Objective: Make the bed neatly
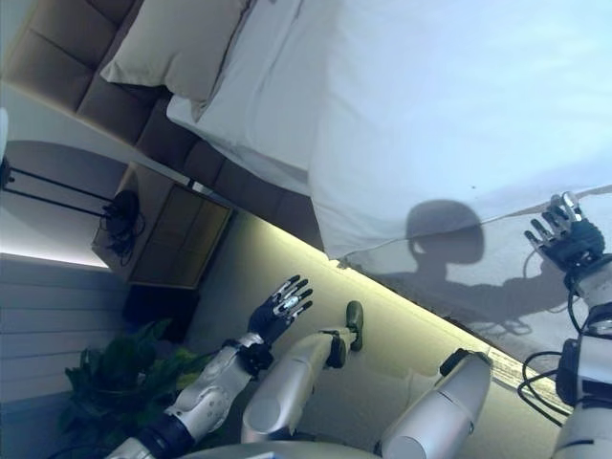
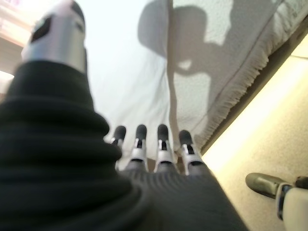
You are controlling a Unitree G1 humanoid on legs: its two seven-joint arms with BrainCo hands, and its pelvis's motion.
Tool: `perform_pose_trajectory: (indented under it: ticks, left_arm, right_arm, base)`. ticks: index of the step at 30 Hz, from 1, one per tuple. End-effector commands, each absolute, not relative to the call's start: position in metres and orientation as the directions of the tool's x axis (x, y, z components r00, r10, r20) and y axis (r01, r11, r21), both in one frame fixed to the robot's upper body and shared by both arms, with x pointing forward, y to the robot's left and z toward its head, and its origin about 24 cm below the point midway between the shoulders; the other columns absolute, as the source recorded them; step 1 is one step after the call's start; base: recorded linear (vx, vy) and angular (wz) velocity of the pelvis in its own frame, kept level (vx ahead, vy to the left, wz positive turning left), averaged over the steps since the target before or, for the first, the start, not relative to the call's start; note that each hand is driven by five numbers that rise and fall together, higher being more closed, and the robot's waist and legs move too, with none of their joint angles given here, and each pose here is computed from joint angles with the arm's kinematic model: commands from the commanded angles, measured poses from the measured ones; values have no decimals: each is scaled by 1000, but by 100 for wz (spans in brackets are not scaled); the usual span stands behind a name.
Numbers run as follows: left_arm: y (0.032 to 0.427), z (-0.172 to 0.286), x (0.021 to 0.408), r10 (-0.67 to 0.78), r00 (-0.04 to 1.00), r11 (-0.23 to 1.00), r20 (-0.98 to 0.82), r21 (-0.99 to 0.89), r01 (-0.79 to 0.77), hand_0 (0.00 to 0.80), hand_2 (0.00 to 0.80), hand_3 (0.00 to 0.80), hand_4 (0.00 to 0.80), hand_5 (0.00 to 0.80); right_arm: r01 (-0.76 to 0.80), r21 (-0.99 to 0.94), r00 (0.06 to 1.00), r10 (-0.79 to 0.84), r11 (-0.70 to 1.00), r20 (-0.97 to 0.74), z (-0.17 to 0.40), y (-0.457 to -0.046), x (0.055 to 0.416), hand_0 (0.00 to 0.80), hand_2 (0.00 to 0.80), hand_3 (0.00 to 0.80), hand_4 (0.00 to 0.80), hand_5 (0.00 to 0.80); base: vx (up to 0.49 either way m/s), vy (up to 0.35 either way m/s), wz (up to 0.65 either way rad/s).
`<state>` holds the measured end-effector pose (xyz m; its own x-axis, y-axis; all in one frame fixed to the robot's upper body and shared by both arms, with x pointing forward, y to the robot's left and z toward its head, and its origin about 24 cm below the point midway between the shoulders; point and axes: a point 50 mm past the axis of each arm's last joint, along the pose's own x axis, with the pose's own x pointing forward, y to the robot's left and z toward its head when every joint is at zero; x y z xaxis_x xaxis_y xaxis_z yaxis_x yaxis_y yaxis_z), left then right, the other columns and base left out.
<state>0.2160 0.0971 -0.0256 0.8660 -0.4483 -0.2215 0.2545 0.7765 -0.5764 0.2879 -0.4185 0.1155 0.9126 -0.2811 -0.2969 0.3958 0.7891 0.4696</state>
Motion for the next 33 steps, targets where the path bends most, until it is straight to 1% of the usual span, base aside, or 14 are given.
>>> perform_pose_trajectory:
  ticks: [1, 7, 8, 9, 10, 24, 30, 33]
  left_arm:
    - [101, -12, 215, -416, 900, 738, -133, -628, 248, 0, 0, 0, 0, 0]
    - [99, -12, 212, -433, 893, 731, -124, -628, 267, 0, 0, 0, 0, 0]
    - [100, -12, 212, -433, 893, 732, -123, -626, 268, 0, 0, 0, 0, 0]
    - [100, -12, 211, -432, 893, 733, -123, -625, 269, 0, 0, 0, 0, 0]
    - [102, -12, 211, -431, 894, 734, -122, -623, 269, 0, 0, 0, 0, 0]
    - [105, -12, 211, -432, 894, 736, -120, -620, 272, 0, 0, 0, 0, 0]
    - [105, -9, 212, -432, 896, 730, -102, -623, 281, 0, 0, 0, 0, 0]
    - [109, -7, 213, -426, 900, 728, -96, -627, 277, 0, 0, 0, 0, 0]
  right_arm:
    - [261, 480, 965, -241, 838, -104, 169, -417, 306, 0, 0, 0, 0, 0]
    - [268, 479, 960, -273, 836, -60, 188, -421, 307, 0, 0, 0, 0, 0]
    - [261, 481, 961, -270, 837, -51, 190, -421, 307, 160, 160, 160, 160, 160]
    - [253, 481, 963, -266, 839, -43, 193, -421, 308, 640, 640, 640, 640, 640]
    - [246, 482, 964, -262, 841, -35, 195, -421, 308, 800, 800, 800, 800, 800]
    - [233, 527, 966, -259, 817, -26, 192, -419, 309, 800, 800, 800, 800, 800]
    - [190, 601, 971, -239, 777, 3, 185, -417, 309, 800, 800, 800, 800, 800]
    - [169, 589, 975, -221, 790, 17, 179, -413, 311, 800, 800, 800, 800, 800]
  base:
    - [44, 43, -1]
    - [10, 9, -1]
    - [-10, -31, 3]
    - [-17, -43, 4]
    - [-18, -35, 2]
    - [-4, -9, 3]
    - [-23, 3, 0]
    - [0, 0, 0]
